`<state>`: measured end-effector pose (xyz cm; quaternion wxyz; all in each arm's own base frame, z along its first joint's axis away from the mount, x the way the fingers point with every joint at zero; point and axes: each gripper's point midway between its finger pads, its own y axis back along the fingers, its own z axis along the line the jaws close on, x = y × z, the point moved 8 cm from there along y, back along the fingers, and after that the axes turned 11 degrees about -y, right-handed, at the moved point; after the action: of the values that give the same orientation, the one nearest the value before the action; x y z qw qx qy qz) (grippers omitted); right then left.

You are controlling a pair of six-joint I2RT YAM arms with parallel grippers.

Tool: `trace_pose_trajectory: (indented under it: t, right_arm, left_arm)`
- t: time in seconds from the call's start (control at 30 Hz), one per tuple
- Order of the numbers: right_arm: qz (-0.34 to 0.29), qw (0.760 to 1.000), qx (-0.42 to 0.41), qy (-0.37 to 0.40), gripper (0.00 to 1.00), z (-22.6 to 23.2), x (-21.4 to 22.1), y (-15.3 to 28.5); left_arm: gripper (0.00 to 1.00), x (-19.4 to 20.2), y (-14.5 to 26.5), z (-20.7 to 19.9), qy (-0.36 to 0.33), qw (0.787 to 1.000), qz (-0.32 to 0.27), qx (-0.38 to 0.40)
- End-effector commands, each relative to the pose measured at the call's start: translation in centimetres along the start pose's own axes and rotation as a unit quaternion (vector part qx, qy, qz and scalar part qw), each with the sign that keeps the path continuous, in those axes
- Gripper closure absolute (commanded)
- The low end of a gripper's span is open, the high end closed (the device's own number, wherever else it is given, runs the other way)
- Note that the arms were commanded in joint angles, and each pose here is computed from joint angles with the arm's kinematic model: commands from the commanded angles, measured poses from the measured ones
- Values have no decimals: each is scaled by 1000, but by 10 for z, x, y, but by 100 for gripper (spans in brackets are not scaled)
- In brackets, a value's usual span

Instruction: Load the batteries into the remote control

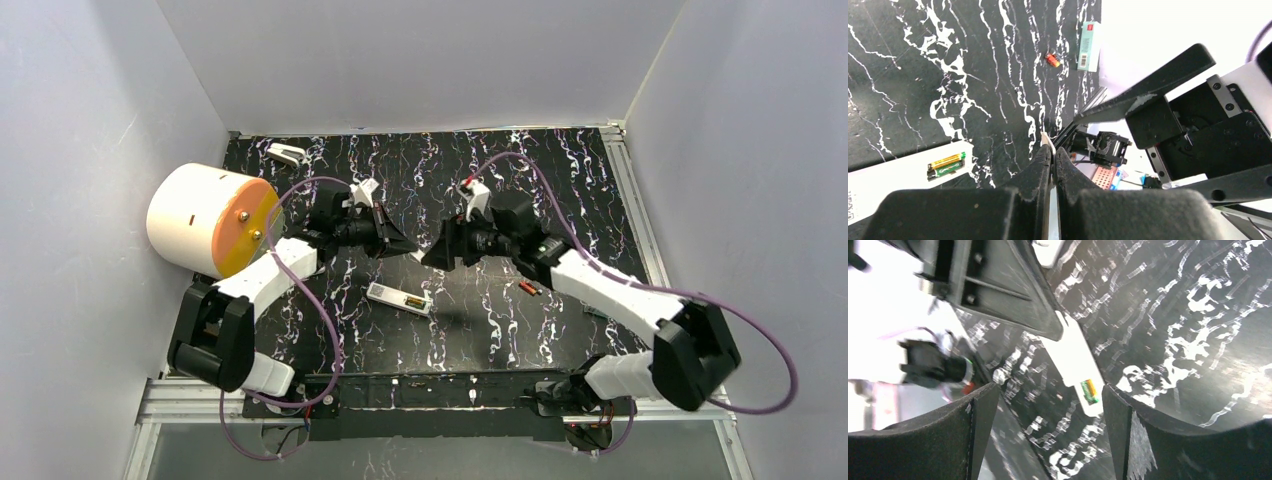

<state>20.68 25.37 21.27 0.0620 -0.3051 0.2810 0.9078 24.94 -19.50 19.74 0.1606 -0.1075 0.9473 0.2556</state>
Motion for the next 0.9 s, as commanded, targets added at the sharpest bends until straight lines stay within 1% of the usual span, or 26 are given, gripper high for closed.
trace_pose_trajectory:
  t: [0.0,0.07,0.17,0.23,0.3,0.37,0.4,0.5,0.57,0.6,0.73,0.87]
  right_arm:
    - [-145,967,-101,-186,16,44,-31,16]
    - [-178,949,-83,-247,16,44,-32,21]
    - [-231,921,-109,-293,16,47,-31,36]
    - [-248,915,-99,-304,16,44,-31,40]
    - [-239,914,-111,-309,14,48,-31,40]
    - [-221,906,-161,-322,13,56,-32,38]
    - [-204,900,-202,-327,13,63,-31,39]
    - [-195,870,-296,-341,14,75,-31,45]
    - [-204,856,-336,-336,19,81,-34,53]
    - [-204,854,-342,-335,21,84,-35,56]
    - [-196,862,-341,-320,37,91,-37,61]
    - [-198,863,-340,-316,50,94,-40,64]
  left_arm:
    - [100,-15,19,-32,-5,998,-53,25]
    - [100,-19,26,-43,-4,997,-71,30]
    - [100,-24,39,-61,-7,994,-102,40]
    - [100,-26,48,-72,-11,992,-117,49]
    - [100,-26,53,-79,-8,991,-124,56]
    - [100,-25,58,-86,-2,990,-127,65]
    - [100,-25,60,-89,2,989,-128,69]
    - [100,-22,66,-98,11,988,-128,81]
    - [100,-19,70,-105,9,987,-130,91]
    - [100,-17,73,-107,11,987,-133,93]
    - [100,-14,80,-112,10,985,-144,99]
    - [100,-12,81,-112,17,985,-142,101]
